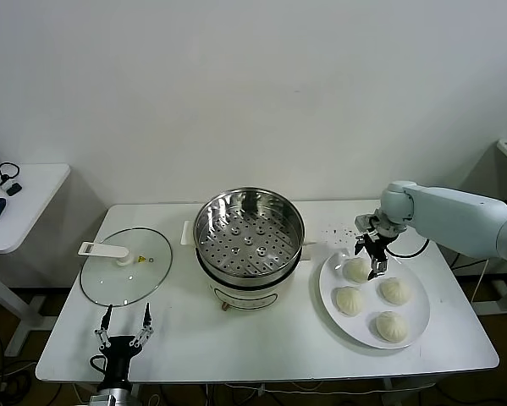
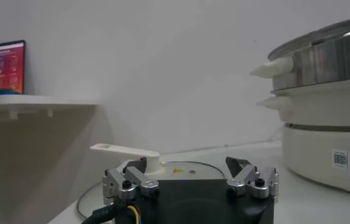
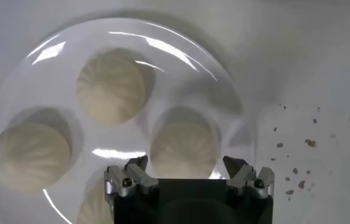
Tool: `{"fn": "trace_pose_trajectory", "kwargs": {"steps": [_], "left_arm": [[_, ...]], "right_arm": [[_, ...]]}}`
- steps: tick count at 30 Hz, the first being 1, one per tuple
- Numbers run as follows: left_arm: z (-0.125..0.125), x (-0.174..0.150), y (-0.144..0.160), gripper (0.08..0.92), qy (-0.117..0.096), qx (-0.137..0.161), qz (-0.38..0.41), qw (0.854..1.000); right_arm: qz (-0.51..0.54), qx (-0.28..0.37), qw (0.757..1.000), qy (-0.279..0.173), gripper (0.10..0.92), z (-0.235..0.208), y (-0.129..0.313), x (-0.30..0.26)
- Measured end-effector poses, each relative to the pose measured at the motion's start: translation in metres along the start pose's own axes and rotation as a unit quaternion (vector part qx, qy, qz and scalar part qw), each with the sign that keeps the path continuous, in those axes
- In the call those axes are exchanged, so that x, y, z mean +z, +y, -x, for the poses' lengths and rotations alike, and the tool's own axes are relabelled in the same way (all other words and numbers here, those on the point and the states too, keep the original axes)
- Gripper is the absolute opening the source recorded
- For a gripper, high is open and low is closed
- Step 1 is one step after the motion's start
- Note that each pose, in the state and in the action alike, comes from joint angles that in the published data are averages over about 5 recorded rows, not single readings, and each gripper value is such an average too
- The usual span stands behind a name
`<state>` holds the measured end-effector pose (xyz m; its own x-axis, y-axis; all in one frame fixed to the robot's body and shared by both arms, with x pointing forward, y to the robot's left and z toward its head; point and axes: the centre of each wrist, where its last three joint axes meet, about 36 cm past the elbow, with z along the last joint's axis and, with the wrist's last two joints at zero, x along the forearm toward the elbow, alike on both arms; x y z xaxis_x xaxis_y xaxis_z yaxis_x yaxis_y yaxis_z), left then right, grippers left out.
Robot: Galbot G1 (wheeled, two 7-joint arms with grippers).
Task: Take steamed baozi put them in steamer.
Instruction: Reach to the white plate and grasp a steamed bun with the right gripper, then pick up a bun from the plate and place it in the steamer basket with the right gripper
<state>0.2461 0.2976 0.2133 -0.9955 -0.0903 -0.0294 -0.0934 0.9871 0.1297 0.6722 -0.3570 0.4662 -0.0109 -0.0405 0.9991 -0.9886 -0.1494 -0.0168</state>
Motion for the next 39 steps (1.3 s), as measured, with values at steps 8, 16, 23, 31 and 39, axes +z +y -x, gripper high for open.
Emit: {"fn": "trace_pose_trajectory", "kwargs": {"steps": [8,16,23,31,39], "left_arm": [[0.001,0.000,0.001,0.823,-0.001,-0.001,0.001,1.000],[0.001,0.000,0.002,0.823,-0.001,-0.002,0.001,1.000],[0.001,-0.001,0.002,0.823,-0.003,-0.003,0.001,1.000],[0.001,-0.002,0.002,0.823,-0.005,-0.003,0.001,1.000],[0.001,-0.003,0.002,0.823,-0.006,-0.001,0.003,1.000]], "right_arm": [[-0.001,0.000,1.000,0.002,0.782,0.003,0.000,-0.002],[-0.003,0.002,1.000,0.004,0.711,0.002,0.000,-0.002],[-0.008,0.005,1.000,0.003,0.653,-0.003,0.001,-0.003],[-0.024,0.009,1.000,-0.001,0.645,-0.022,0.003,-0.003],[-0.069,0.026,0.997,-0.013,0.645,-0.075,0.000,-0.019]]}}
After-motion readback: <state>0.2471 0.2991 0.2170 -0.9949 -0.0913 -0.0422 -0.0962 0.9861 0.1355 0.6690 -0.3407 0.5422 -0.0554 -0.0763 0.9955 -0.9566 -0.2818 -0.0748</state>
